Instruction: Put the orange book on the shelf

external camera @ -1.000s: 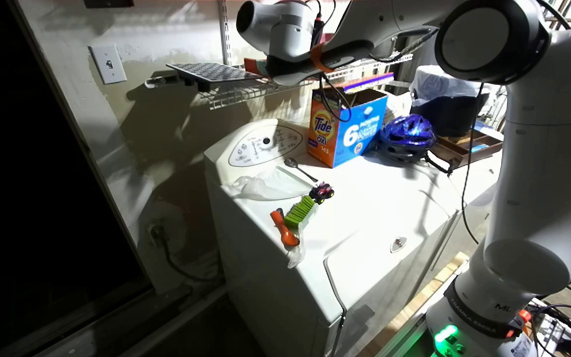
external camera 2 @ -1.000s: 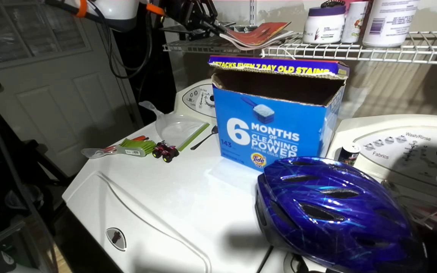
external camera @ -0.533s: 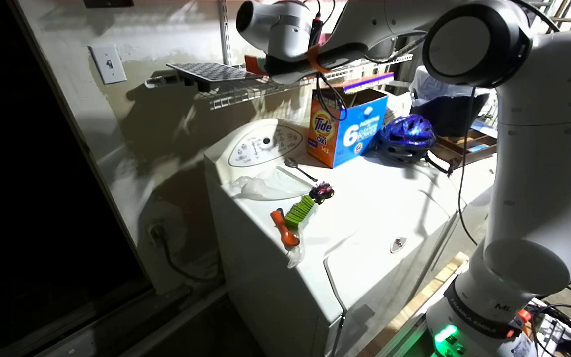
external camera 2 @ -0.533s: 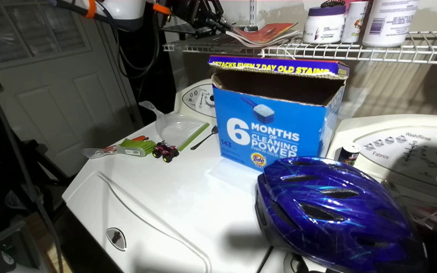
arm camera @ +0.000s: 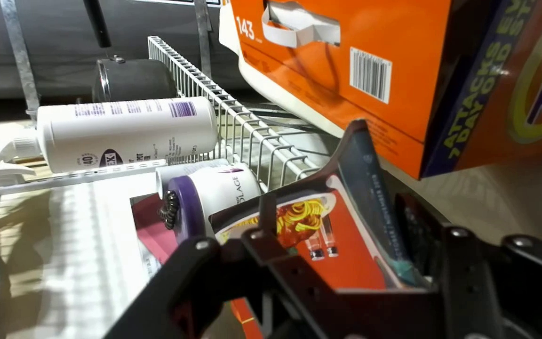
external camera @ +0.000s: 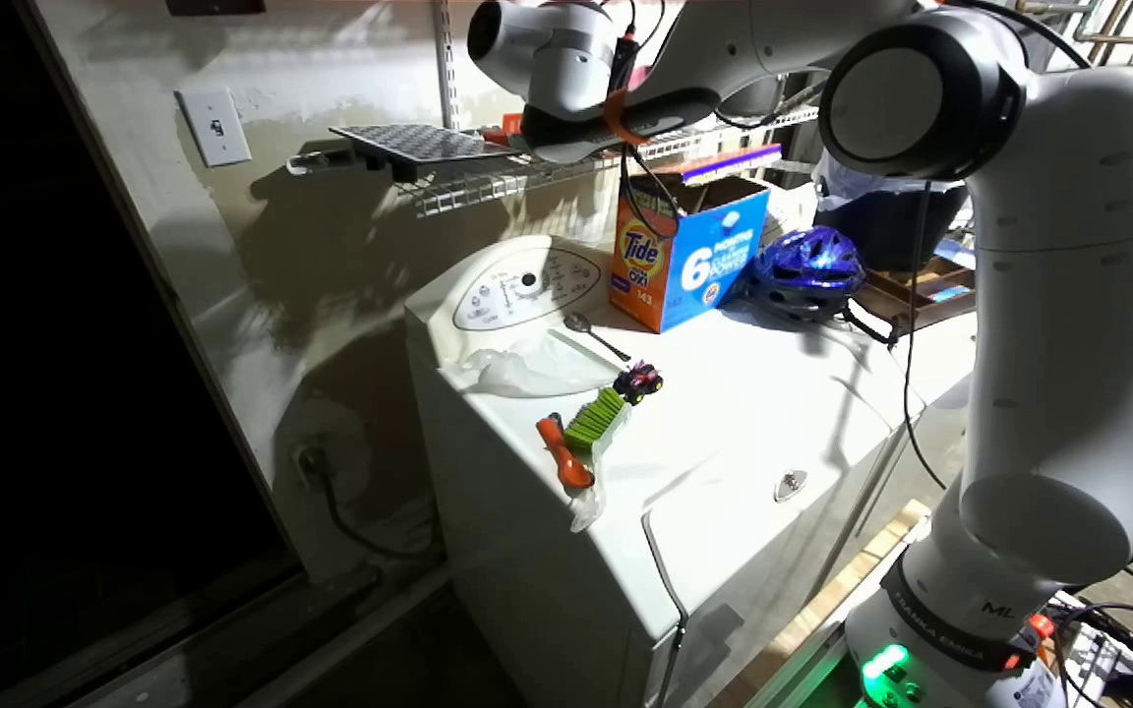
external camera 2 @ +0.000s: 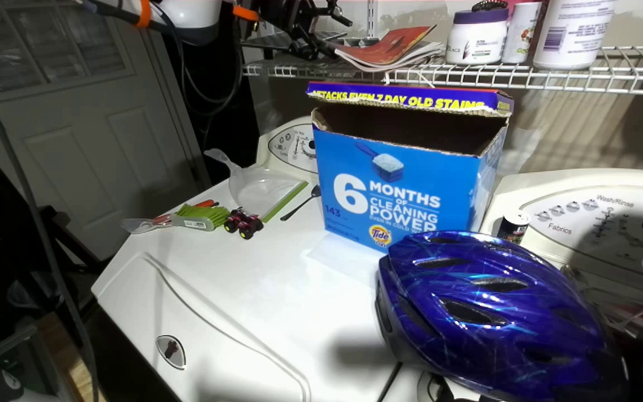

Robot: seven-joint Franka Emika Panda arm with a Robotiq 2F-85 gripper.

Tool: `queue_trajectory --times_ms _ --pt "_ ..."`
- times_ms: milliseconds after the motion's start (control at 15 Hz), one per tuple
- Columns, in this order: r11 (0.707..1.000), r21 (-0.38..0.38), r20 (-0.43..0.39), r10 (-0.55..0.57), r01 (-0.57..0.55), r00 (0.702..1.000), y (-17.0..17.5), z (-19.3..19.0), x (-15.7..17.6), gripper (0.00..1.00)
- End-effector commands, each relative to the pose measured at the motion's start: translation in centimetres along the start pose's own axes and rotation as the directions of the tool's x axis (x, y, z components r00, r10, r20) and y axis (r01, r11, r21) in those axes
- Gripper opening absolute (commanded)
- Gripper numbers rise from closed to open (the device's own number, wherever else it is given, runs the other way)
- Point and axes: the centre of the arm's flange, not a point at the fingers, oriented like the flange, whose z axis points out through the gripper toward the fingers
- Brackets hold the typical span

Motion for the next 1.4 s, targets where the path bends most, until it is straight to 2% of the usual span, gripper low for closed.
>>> queue_trajectory --times_ms 0,67,467,800,1333 --pt "1.0 -0.004 0.003 0.02 -0.02 1.0 0.9 -0.3 0.9 0.96" --pt "1.0 0.007 0.006 0.008 -0.008 1.0 1.0 -0.4 0.7 1.0" --pt "0.996 0.062 0.052 -0.064 0.06 0.997 1.4 -0.4 0.0 1.0" --pt "0.983 0.108 0.106 -0.158 0.147 0.982 1.7 -0.2 -1.3 1.0" --pt "0.938 0.207 0.105 -0.305 0.279 0.947 2.8 -0.7 -2.9 1.0"
